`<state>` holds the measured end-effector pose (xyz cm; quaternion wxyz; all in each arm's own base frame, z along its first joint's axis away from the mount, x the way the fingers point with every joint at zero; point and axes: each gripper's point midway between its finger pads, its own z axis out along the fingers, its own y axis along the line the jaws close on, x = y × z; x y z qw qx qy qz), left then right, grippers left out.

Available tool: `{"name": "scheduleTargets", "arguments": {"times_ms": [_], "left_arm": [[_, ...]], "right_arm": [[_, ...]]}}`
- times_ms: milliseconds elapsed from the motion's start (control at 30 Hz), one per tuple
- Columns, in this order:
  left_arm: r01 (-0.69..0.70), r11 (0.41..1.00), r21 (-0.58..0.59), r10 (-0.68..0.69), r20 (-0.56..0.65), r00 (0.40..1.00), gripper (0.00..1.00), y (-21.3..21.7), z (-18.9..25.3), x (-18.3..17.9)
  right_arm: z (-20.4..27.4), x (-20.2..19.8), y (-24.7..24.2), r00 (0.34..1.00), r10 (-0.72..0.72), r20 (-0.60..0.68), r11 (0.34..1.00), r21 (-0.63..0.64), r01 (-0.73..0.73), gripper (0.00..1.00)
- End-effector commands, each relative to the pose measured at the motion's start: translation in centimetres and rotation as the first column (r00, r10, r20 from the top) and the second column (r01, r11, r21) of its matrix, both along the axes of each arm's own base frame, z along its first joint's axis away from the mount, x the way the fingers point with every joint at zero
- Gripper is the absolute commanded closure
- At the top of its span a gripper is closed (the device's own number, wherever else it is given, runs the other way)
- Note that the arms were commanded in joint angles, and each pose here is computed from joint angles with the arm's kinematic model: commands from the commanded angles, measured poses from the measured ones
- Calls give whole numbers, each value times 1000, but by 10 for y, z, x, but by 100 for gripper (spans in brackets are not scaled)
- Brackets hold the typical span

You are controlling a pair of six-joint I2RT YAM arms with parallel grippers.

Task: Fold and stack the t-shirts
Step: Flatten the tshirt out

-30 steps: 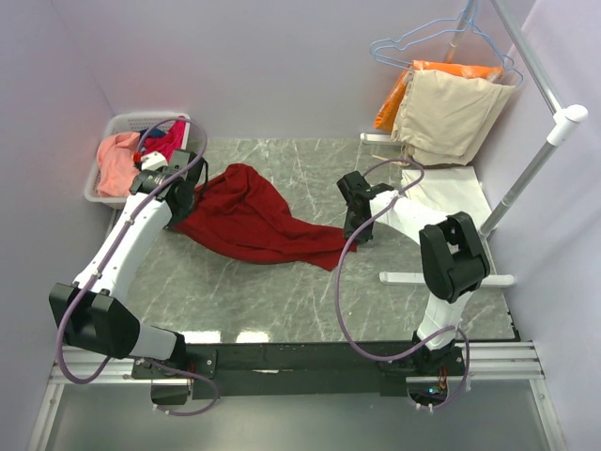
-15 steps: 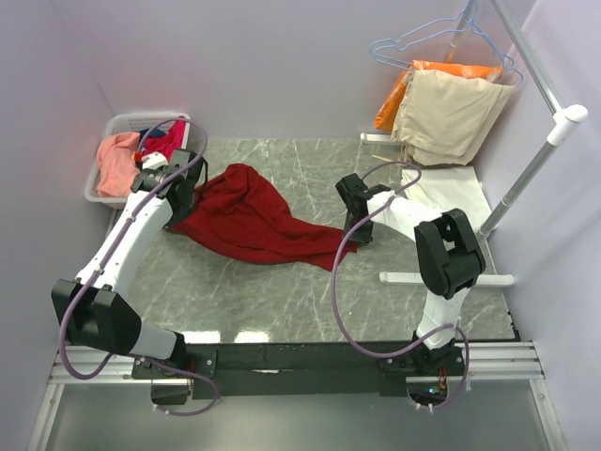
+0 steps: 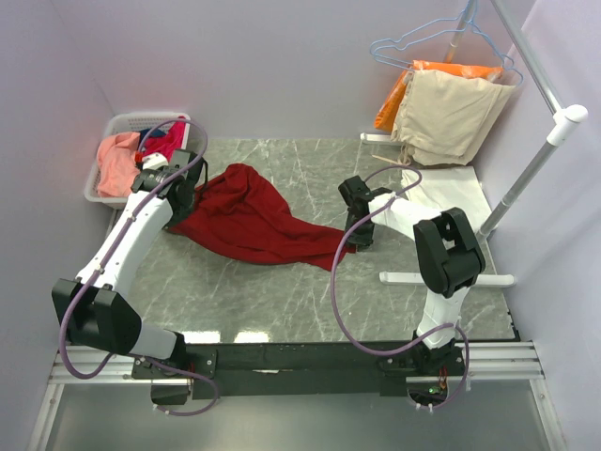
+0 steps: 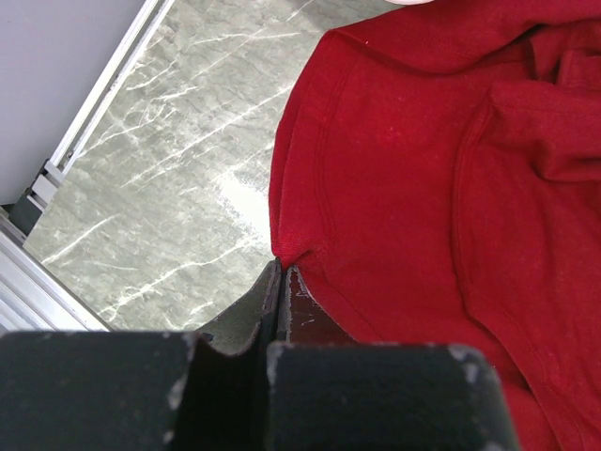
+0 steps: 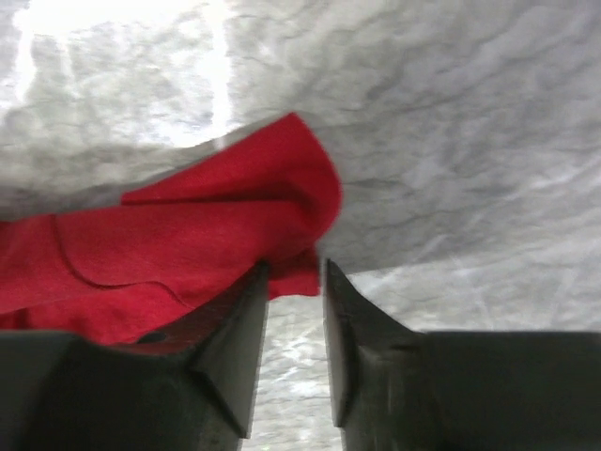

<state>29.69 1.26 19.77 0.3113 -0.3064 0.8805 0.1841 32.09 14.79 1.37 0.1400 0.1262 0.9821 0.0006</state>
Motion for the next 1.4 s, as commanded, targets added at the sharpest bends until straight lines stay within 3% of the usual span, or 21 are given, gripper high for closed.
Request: {"name": "scheduleTargets", "arguments": {"times_ms": [0,167,300,367,533,933,1133,1367], "left_arm": [[6,1000,10,-6,22,1000,99,3,7,2],[-1,1000,14,0,27,1000,99,7,10,0],[-2,1000,21,1,26,1000,99,9,12,0],[-2,1000,21,2,30,1000,99,10,13,0],[-3,1000,23,2,32,999,99,12,14,1],[18,1000,9,-18,87,996,99,9,35,12],[33,999,7,-33,162,986,99,8,66,23],[34,999,23,-39,334,942,99,11,147,45]], "right_arm": [[-33,-10,11,997,17,-78,999,43,-13,66],[-46,-16,14,993,23,-118,998,62,-15,81],[-51,-20,14,990,17,-142,998,64,-8,84],[-51,-20,14,990,12,-143,998,62,-3,99],[-39,-16,11,993,-2,-119,999,44,7,100],[105,25,0,976,-55,213,998,50,45,100],[196,41,-8,915,-78,396,996,75,52,100],[307,54,-43,782,-153,604,987,127,95,100]]}}
